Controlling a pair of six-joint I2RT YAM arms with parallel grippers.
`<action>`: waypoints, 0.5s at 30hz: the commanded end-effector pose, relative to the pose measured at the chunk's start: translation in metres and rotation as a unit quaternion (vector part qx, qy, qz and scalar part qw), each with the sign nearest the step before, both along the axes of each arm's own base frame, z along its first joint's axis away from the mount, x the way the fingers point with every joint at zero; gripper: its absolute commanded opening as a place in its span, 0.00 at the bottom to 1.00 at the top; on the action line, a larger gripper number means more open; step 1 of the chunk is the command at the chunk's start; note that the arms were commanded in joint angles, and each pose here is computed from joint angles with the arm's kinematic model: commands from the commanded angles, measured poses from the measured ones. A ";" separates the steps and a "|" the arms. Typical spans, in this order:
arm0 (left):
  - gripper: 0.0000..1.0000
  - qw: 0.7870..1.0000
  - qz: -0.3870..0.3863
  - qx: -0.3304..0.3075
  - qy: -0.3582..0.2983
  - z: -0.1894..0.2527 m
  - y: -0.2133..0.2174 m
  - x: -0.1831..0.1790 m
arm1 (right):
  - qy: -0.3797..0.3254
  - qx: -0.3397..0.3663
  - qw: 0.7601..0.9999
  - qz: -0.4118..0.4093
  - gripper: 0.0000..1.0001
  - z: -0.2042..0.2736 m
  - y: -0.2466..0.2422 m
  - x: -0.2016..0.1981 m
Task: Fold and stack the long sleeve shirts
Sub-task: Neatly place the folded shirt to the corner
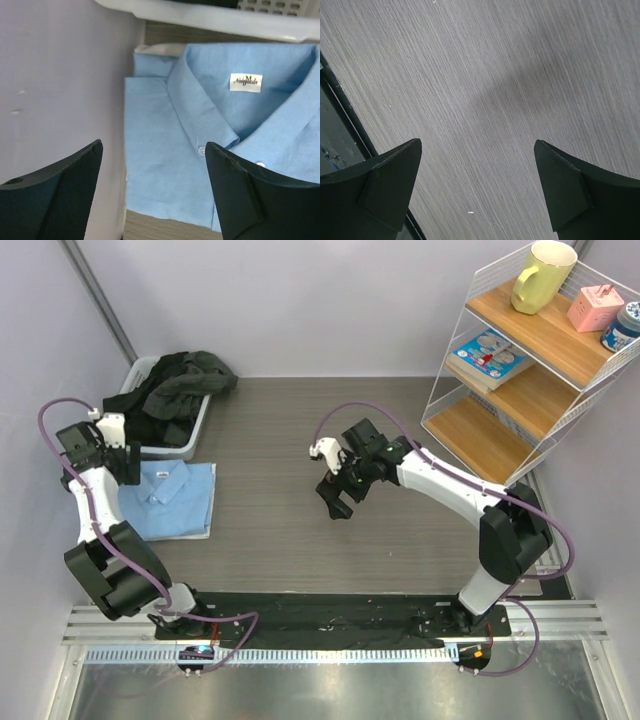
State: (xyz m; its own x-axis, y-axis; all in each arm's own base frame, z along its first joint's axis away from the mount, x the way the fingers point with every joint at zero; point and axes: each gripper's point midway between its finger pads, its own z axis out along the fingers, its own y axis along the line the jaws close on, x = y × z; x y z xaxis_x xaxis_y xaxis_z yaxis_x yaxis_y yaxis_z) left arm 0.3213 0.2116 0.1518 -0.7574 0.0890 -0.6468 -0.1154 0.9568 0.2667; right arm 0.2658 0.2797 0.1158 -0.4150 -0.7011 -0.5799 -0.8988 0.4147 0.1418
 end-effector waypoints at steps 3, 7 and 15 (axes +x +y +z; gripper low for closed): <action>0.93 0.996 0.004 0.045 -0.078 0.069 0.003 0.003 | -0.037 0.034 0.998 -0.033 1.00 0.039 -0.020 0.013; 0.98 0.998 -0.019 0.024 -0.060 0.063 -0.010 -0.005 | -0.033 0.053 0.996 -0.069 1.00 0.050 -0.038 0.021; 1.00 0.987 -0.127 -0.092 -0.038 0.075 -0.123 0.006 | -0.011 0.097 0.983 -0.155 1.00 0.067 -0.078 0.034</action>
State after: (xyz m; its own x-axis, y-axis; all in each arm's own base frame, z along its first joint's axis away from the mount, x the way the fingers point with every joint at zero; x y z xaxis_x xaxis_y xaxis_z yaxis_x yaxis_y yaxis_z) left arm 0.3181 0.1579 0.2002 -0.7118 0.1462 -0.6870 -0.0006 0.9780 0.2088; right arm 0.3035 0.2113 0.1637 -0.5363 -0.5120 -0.6711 -0.7793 0.6056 0.1607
